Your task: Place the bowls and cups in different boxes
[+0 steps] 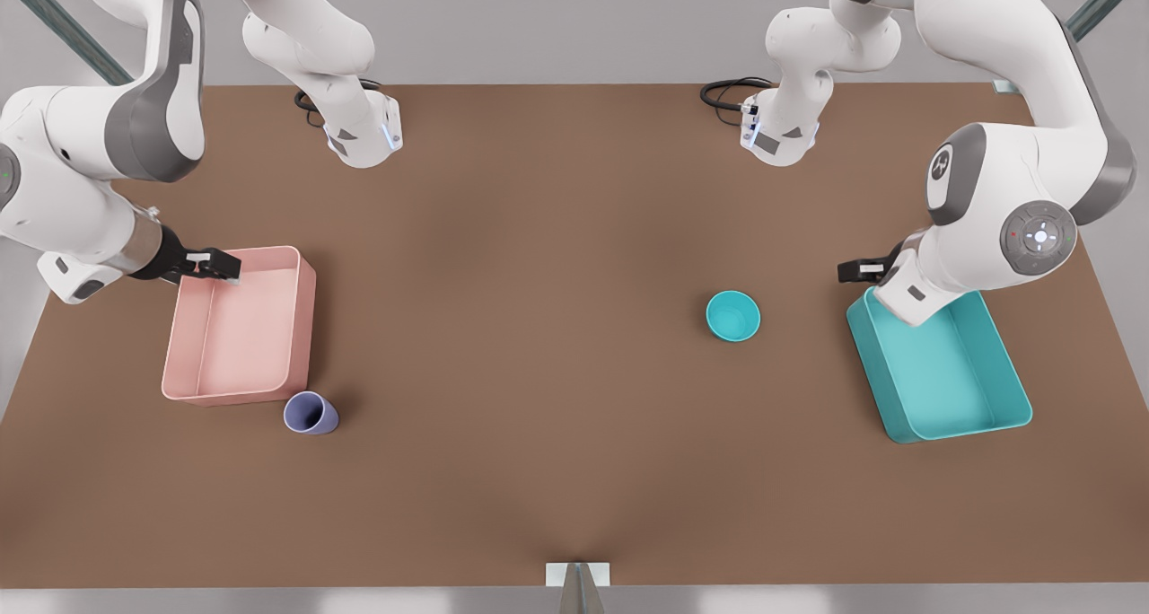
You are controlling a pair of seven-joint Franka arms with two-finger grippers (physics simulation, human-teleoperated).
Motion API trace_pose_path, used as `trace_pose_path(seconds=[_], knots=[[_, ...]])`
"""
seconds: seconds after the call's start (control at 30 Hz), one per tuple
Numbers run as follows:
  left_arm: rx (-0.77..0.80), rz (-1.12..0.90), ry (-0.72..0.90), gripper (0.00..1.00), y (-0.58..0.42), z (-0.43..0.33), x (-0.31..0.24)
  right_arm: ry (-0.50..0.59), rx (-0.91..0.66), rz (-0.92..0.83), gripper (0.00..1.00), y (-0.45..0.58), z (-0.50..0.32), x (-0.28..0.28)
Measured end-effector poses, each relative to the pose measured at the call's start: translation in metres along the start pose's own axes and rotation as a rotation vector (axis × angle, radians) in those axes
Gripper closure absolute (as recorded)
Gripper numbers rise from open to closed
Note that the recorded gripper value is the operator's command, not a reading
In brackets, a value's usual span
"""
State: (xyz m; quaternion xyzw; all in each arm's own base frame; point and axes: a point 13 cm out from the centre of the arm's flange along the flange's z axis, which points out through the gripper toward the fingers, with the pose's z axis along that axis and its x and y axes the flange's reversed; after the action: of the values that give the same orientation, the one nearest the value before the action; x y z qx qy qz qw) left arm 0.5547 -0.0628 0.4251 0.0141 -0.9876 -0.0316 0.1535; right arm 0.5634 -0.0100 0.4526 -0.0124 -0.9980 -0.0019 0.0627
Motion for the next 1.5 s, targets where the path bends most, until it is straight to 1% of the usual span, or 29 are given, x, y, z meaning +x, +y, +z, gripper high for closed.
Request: trace_pose_path(seconds=[0.1,0.13,0.2,0.27,0.3,0.4,0.57,0.77,0.8,0.83,0.87,0.9,0.93,1.07,1.13,1.17,1.23,1.27,1.3,1.33,1.4,1.5], knots=[[-0.002,-0.010,0.011,0.00,0.000,0.006,0.000,-0.001,0.000,0.001,0.00,0.000,0.002,-0.002],[-0.004,-0.012,0.036,0.00,-0.001,0.022,0.000,0.002,0.002,-0.002,0.00,0.000,0.007,-0.008],[0.013,-0.002,0.127,0.00,-0.017,0.099,-0.003,0.016,-0.007,-0.024,0.00,0.007,0.053,-0.051],[0.069,-0.002,0.184,0.00,-0.037,0.170,-0.010,-0.005,-0.015,-0.045,0.00,0.013,0.096,-0.109],[0.104,-0.005,0.212,0.00,-0.046,0.205,-0.007,-0.008,-0.019,-0.049,0.00,0.014,0.121,-0.129],[0.194,-0.013,0.212,0.00,-0.064,0.266,-0.010,-0.015,-0.028,-0.043,0.00,0.008,0.186,-0.164],[0.248,0.007,0.154,0.00,-0.068,0.320,-0.023,0.000,-0.033,-0.027,0.00,-0.005,0.248,-0.173],[0.303,0.033,0.081,0.00,-0.086,0.354,-0.049,0.030,-0.020,-0.026,0.00,-0.016,0.295,-0.169],[0.316,0.034,0.071,0.15,-0.091,0.356,-0.051,0.032,-0.016,-0.025,0.00,-0.019,0.301,-0.170],[0.326,0.037,0.063,0.43,-0.094,0.357,-0.054,0.031,-0.014,-0.025,0.00,-0.021,0.306,-0.171],[0.333,0.041,0.053,0.64,-0.096,0.358,-0.056,0.028,-0.012,-0.026,0.00,-0.022,0.309,-0.172],[0.339,0.045,0.045,0.73,-0.097,0.357,-0.058,0.027,-0.011,-0.027,0.00,-0.022,0.313,-0.173],[0.344,0.050,0.037,0.79,-0.098,0.356,-0.059,0.026,-0.010,-0.028,0.00,-0.022,0.316,-0.174],[0.348,0.078,0.011,0.79,-0.096,0.349,-0.065,0.030,-0.010,-0.031,0.00,-0.021,0.330,-0.175],[0.353,0.083,-0.017,0.79,-0.084,0.326,-0.076,0.034,-0.011,-0.035,0.00,-0.019,0.336,-0.175],[0.350,0.080,-0.044,0.79,-0.068,0.302,-0.088,0.036,-0.012,-0.035,0.07,-0.019,0.339,-0.175],[0.314,0.090,-0.115,0.79,-0.026,0.232,-0.112,0.036,-0.013,-0.035,0.47,-0.018,0.341,-0.175],[0.274,0.090,-0.158,0.79,0.002,0.192,-0.122,0.036,-0.014,-0.036,0.61,-0.018,0.342,-0.175],[0.234,0.059,-0.199,0.79,0.046,0.154,-0.130,0.035,-0.015,-0.036,0.72,-0.018,0.342,-0.175],[0.200,0.017,-0.217,0.79,0.091,0.132,-0.130,0.035,-0.017,-0.038,0.79,-0.016,0.342,-0.175],[0.155,-0.074,-0.209,0.79,0.172,0.119,-0.117,0.033,-0.027,-0.042,0.79,-0.013,0.340,-0.176],[0.123,-0.162,-0.150,0.79,0.246,0.147,-0.101,0.027,-0.022,-0.048,0.79,-0.012,0.336,-0.178]])
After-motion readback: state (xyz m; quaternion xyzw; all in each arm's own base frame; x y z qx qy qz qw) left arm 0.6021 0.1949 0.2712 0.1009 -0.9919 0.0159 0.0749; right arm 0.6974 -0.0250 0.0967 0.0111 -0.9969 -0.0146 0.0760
